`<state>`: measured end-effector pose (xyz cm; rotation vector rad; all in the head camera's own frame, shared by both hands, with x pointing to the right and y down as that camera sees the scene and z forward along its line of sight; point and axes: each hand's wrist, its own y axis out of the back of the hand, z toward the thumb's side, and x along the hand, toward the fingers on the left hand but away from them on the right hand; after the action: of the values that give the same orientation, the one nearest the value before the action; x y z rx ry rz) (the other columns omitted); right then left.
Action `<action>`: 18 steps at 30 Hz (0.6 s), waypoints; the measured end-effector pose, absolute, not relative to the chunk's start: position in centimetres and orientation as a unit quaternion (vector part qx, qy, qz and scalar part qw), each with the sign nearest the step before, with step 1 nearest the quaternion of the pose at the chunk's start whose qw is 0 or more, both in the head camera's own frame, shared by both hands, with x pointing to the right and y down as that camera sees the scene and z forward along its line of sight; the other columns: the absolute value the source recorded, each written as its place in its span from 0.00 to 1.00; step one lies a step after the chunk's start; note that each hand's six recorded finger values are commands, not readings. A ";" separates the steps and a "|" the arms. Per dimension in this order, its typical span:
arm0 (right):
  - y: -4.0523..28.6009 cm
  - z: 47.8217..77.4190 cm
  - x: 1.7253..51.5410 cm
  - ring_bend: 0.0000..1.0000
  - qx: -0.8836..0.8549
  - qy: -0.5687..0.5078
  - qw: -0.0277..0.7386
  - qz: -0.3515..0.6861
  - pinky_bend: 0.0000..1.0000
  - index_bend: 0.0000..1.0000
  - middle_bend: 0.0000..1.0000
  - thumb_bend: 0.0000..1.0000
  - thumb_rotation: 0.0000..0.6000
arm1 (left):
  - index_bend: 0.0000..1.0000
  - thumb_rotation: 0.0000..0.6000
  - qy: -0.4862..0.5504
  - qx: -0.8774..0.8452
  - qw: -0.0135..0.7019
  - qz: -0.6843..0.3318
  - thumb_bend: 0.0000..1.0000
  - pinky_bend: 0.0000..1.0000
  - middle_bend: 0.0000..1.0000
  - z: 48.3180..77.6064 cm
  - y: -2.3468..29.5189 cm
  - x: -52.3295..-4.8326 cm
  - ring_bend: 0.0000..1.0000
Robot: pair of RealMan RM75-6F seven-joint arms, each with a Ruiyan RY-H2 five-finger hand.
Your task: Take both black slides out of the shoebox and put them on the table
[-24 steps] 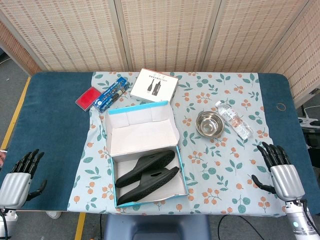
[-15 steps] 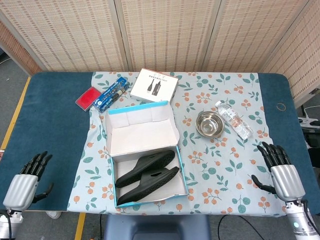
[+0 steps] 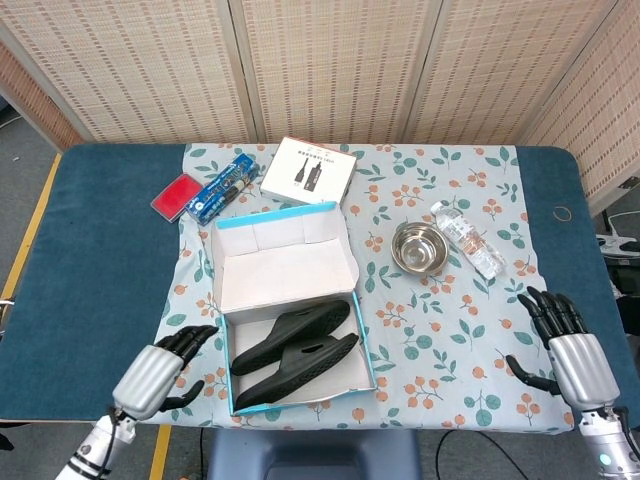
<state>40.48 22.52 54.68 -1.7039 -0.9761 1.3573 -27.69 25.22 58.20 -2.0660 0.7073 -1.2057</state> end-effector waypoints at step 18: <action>22.4 54.0 41.0 0.00 -0.665 -0.388 0.362 0.526 0.00 0.00 0.00 0.24 0.75 | 0.11 1.00 0.221 -0.799 0.302 -0.471 0.37 0.40 0.19 62.0 22.6 -17.2 0.18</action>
<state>40.98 22.40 54.01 -1.7123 -0.9994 1.3551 -17.22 22.65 62.03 -2.1182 0.5871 -1.2476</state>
